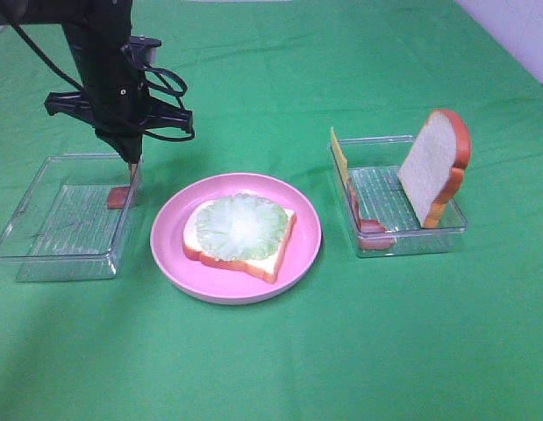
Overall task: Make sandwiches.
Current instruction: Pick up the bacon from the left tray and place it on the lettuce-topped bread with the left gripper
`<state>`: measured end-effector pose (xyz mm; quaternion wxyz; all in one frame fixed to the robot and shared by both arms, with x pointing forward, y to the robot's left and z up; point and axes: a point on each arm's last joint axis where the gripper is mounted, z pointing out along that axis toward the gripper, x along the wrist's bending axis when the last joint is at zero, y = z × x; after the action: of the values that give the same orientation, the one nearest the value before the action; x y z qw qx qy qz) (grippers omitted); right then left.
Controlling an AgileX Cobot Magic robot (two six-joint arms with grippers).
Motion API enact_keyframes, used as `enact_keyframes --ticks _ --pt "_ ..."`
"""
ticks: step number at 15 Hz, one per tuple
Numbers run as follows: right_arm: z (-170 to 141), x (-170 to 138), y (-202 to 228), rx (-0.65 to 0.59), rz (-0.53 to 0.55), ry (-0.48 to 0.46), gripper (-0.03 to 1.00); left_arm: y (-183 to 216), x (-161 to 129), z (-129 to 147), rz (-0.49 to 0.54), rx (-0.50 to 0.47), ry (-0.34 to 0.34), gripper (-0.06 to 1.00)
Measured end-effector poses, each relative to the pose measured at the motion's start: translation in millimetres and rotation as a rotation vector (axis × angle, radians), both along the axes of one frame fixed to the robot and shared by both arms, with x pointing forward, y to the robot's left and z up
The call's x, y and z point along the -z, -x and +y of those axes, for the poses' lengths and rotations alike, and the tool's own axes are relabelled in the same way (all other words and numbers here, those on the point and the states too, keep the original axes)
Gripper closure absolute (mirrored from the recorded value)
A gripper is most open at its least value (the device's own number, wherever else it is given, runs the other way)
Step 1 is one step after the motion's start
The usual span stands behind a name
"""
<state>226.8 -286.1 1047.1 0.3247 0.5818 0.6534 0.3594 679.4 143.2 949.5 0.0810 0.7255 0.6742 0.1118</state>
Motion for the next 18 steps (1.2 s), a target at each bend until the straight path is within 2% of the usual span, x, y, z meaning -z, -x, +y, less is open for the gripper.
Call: enact_keyframes --ticks 2,5,6,7,8,9,10,13,16,18 --pt "0 0 0 0.000 0.000 0.000 0.29 5 -9 1 0.019 0.014 -0.002 0.94" --pt "0 0 0 0.000 0.000 0.000 0.29 15 -44 -4 0.002 0.047 0.094 0.94" --pt "0 0 0 0.000 0.000 0.000 0.29 21 -60 -7 -0.012 0.070 0.161 0.94" --pt "0 0 0 0.000 0.000 0.000 0.29 23 -65 -9 -0.012 0.080 0.185 0.94" --pt "0 0 0 0.000 0.000 0.000 0.29 27 -74 -15 -0.009 0.107 0.257 0.94" --pt "0 0 0 0.000 0.000 0.000 0.29 34 -82 -30 0.009 0.162 0.389 0.94" --pt "0 0 0 0.000 0.000 0.000 0.29 37 -83 -40 0.009 0.193 0.428 0.94" --pt "0 0 0 0.000 -0.001 0.000 0.29 49 -80 -74 0.007 0.263 0.478 0.94" --pt "0 0 0 0.000 -0.001 0.000 0.29 63 -68 -105 0.020 0.351 0.461 0.94" --pt "0 0 0 0.000 -0.001 0.000 0.29 61 -59 -107 0.027 0.356 0.445 0.94"
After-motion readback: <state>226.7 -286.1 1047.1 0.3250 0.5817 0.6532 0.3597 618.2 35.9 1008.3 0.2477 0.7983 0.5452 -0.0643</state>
